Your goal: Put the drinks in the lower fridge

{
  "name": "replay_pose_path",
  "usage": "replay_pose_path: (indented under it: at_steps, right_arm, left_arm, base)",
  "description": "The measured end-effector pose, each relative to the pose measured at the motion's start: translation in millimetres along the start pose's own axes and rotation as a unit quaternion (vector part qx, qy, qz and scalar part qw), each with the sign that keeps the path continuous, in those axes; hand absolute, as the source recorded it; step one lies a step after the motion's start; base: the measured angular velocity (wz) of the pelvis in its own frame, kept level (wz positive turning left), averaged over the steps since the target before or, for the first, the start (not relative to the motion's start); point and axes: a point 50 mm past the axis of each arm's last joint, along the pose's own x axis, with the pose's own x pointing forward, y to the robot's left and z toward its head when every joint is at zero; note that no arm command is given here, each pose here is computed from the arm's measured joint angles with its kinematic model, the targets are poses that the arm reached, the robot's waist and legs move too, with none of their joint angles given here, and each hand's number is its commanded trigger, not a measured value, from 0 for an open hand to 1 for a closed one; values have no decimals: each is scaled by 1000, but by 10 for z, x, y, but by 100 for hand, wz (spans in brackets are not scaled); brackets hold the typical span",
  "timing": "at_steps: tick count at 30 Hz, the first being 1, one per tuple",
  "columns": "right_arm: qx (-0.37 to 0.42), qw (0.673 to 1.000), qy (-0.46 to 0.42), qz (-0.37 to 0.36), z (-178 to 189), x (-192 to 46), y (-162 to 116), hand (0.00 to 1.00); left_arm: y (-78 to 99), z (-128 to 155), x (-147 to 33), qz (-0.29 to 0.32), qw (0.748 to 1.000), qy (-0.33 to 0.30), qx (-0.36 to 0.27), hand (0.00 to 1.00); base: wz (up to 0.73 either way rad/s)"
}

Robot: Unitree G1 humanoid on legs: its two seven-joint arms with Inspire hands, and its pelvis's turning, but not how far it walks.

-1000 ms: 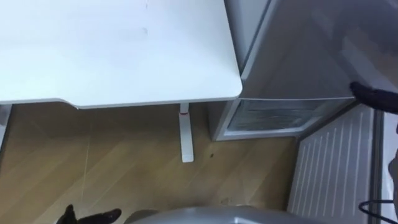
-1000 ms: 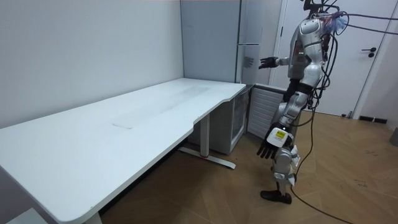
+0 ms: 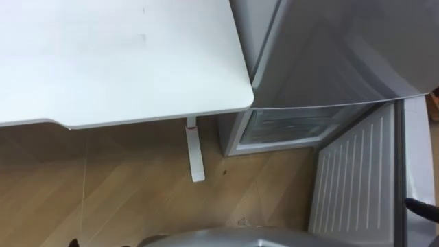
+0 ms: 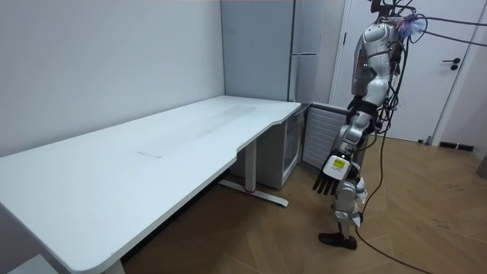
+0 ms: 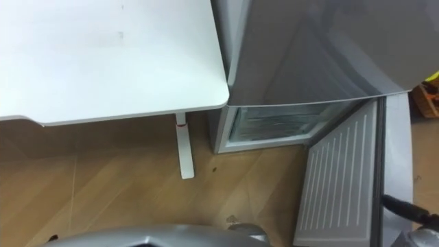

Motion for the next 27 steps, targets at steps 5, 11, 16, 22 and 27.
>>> replay_pose_path:
  at_steps: [5, 11, 16, 22, 27]
  right_arm:
    - [36, 998, 37, -21, -127, 15, -101, 0]
    - [159, 981, 113, -20, -407, -35, -121, 0]
    - [271, 953, 135, -2, -589, -97, -122, 0]
    - [342, 925, 148, 78, -745, -189, -22, 0]
    - [322, 907, 152, 225, -820, -364, 342, 0]
  left_arm:
    - [53, -21, -6, 9, 1000, 2, -12, 0]
    - [66, -43, -11, 16, 1000, 5, -2, 0]
    - [5, -46, -5, 11, 1000, 5, -1, 0]
    - [-60, -131, -8, -4, 1000, 24, 7, 0]
    - [-188, -223, -19, -39, 998, 43, 28, 0]
  base:
    - [0]
    - [-1]
    - [0]
    - [-11]
    - [-10]
